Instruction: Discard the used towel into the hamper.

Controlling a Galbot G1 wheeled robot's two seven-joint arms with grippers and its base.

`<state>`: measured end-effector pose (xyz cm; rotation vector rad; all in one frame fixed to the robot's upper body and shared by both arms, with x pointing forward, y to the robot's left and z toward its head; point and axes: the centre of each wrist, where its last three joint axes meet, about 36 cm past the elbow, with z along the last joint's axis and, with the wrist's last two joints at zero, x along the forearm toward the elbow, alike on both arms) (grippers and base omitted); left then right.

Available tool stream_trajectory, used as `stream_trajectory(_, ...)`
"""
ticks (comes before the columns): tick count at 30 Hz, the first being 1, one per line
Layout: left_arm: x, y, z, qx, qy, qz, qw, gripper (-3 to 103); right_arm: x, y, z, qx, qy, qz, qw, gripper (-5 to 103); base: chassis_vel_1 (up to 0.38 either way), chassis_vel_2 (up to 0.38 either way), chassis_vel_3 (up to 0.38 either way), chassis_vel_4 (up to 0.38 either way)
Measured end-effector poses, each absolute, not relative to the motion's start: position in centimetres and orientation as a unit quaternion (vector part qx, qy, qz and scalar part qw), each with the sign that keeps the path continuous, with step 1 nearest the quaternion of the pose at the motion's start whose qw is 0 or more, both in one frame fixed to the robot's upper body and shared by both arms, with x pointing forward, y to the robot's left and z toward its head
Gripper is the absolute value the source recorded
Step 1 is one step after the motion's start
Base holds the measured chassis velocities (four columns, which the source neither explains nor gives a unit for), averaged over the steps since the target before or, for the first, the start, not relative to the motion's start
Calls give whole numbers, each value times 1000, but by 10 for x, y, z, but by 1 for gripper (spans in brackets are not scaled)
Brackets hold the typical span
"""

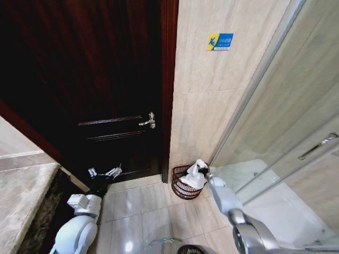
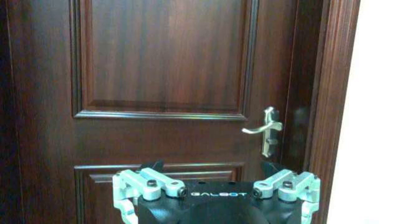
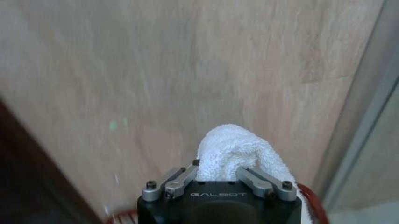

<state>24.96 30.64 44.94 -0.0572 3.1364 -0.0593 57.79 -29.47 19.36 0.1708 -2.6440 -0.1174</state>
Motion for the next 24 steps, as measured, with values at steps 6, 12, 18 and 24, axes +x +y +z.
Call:
stream_trajectory(6, 250, 306, 449, -18, 1000, -19, 2, 100, 572, -290, 185, 61, -964, -80, 245, 10, 0, 0, 0, 0)
stream_trajectory(12, 250, 306, 449, -18, 1000, -19, 2, 100, 544, -288, 161, 72, -952, -68, 290, 10, 0, 0, 0, 0)
stream_trajectory(18, 250, 306, 449, -18, 1000, -19, 2, 100, 540, -286, 159, 83, -951, -55, 291, 10, 0, 0, 0, 0)
stream_trajectory(24, 250, 306, 449, -18, 1000, -19, 2, 100, 538, -285, 158, 96, -951, -37, 291, 10, 0, 0, 0, 0)
